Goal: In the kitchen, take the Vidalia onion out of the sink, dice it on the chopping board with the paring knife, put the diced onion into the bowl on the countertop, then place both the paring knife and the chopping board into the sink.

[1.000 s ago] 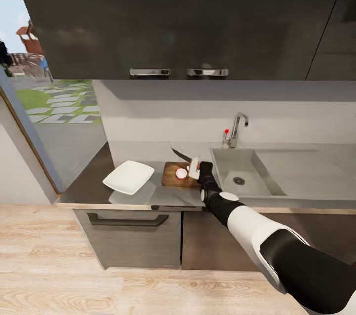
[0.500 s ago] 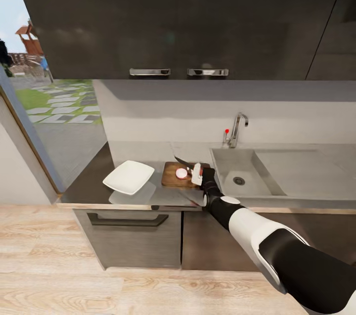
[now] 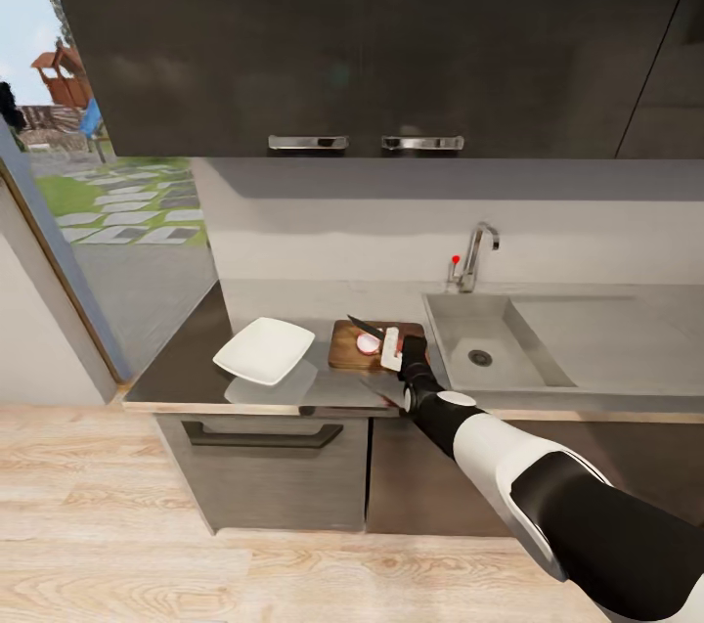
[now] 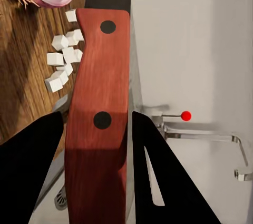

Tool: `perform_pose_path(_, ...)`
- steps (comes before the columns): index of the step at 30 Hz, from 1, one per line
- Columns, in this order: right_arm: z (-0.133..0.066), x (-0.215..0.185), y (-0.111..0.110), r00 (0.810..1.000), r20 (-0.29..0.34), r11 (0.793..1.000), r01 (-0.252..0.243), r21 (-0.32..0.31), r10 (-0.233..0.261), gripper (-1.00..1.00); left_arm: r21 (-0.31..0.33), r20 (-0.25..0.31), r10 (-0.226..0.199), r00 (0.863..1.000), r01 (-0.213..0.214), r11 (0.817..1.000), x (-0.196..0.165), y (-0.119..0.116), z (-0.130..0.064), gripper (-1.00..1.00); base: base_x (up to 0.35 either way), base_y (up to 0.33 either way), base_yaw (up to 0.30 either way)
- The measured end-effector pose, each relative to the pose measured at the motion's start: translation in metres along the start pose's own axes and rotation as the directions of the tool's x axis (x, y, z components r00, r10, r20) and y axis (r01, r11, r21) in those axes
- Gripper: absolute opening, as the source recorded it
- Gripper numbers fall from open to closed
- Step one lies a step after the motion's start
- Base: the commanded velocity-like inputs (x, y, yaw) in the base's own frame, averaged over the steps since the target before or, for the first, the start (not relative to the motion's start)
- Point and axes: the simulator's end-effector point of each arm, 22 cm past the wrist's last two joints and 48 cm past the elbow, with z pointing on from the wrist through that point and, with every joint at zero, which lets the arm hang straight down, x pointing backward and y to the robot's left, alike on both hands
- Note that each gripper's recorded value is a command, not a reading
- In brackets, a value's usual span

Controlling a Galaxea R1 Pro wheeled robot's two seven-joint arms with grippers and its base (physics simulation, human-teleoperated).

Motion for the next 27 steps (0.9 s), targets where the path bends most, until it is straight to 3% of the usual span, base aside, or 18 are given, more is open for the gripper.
perform_pose_path(7,0.0,0.001,0.003,1.0,-0.002,1.0,0.0,-0.011,0.0,-1.0,0.001,0.0,0.0,1.0,0.0,1.0,0.0,0.0,0.0,1.0,0.0,0.0,0.0)
perform_pose_path(10,-0.001,0.001,0.016,1.0,-0.005,0.997,0.0,-0.072,0.0,-1.0,0.001,-0.001,0.0,1.0,0.0,1.0,0.0,0.0,0.0,1.0,0.0,0.0,0.0)
perform_pose_path(13,-0.001,0.001,0.02,1.0,-0.006,0.996,0.0,-0.09,-0.001,-1.0,0.001,-0.001,0.0,1.0,0.0,1.0,0.0,0.0,0.0,1.0,0.0,0.0,0.0)
perform_pose_path(27,-0.001,0.002,0.021,1.0,-0.01,0.996,-0.003,-0.094,0.002,-1.0,0.0,-0.001,0.0,1.0,0.0,1.0,0.0,0.001,0.0,1.0,0.062,0.0,0.0)
